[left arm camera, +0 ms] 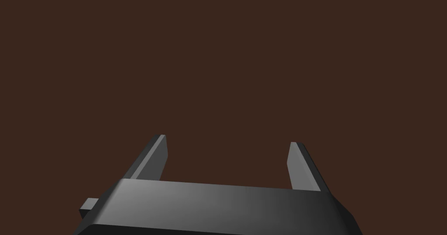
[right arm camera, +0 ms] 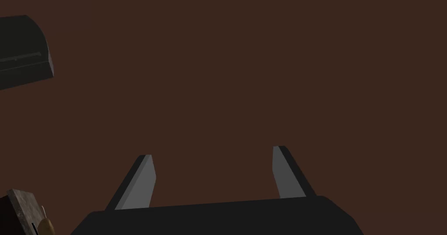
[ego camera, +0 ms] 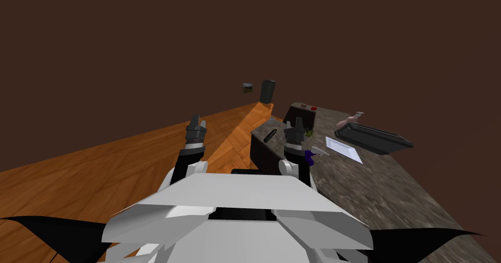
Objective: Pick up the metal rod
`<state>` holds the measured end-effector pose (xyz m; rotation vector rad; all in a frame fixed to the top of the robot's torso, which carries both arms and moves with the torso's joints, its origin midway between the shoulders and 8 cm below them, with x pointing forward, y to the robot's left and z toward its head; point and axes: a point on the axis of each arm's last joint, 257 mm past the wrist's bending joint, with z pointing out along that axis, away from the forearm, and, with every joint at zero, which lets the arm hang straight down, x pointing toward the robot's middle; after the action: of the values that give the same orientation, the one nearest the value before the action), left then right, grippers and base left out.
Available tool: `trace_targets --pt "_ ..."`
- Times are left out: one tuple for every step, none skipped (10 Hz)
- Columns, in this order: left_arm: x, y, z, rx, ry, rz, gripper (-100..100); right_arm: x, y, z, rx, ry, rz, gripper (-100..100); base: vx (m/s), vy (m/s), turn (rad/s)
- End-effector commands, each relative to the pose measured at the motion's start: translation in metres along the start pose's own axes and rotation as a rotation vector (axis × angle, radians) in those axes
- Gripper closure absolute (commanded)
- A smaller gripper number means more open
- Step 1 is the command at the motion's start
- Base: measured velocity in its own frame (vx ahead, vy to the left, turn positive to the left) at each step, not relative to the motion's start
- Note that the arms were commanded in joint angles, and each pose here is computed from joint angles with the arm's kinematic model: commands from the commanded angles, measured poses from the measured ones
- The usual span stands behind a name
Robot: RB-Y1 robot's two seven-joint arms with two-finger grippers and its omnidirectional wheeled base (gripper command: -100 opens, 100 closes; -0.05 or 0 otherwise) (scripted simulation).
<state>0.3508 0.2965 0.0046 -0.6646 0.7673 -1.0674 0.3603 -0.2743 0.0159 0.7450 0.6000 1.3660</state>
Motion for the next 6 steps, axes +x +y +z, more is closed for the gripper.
trace_targets --pt "0.000 0.000 0.000 0.000 0.000 0.000 0 0.003 -0.003 -0.003 0.011 0.038 -0.047 -100 -0.007 0.031 0.018" --pt "0.000 0.000 0.000 0.000 0.000 0.000 0 0.005 -0.006 -0.006 0.021 0.069 -0.090 -100 -0.015 0.062 0.020" --pt "0.000 0.000 0.000 0.000 0.000 0.000 0 0.006 -0.010 -0.009 0.032 0.100 -0.140 -100 -0.017 0.098 0.027" --pt "0.000 0.000 0.000 0.000 0.000 0.000 0 0.007 -0.015 -0.014 0.045 0.132 -0.198 -100 0.000 0.124 0.035" --pt "0.000 0.000 0.000 0.000 0.000 0.000 0 0.008 -0.015 -0.014 0.045 0.145 -0.204 -100 0.007 0.094 0.006" --pt "0.000 0.000 0.000 0.000 0.000 0.000 0 0.009 -0.021 -0.020 0.058 0.187 -0.273 -100 -0.008 0.089 0.031"
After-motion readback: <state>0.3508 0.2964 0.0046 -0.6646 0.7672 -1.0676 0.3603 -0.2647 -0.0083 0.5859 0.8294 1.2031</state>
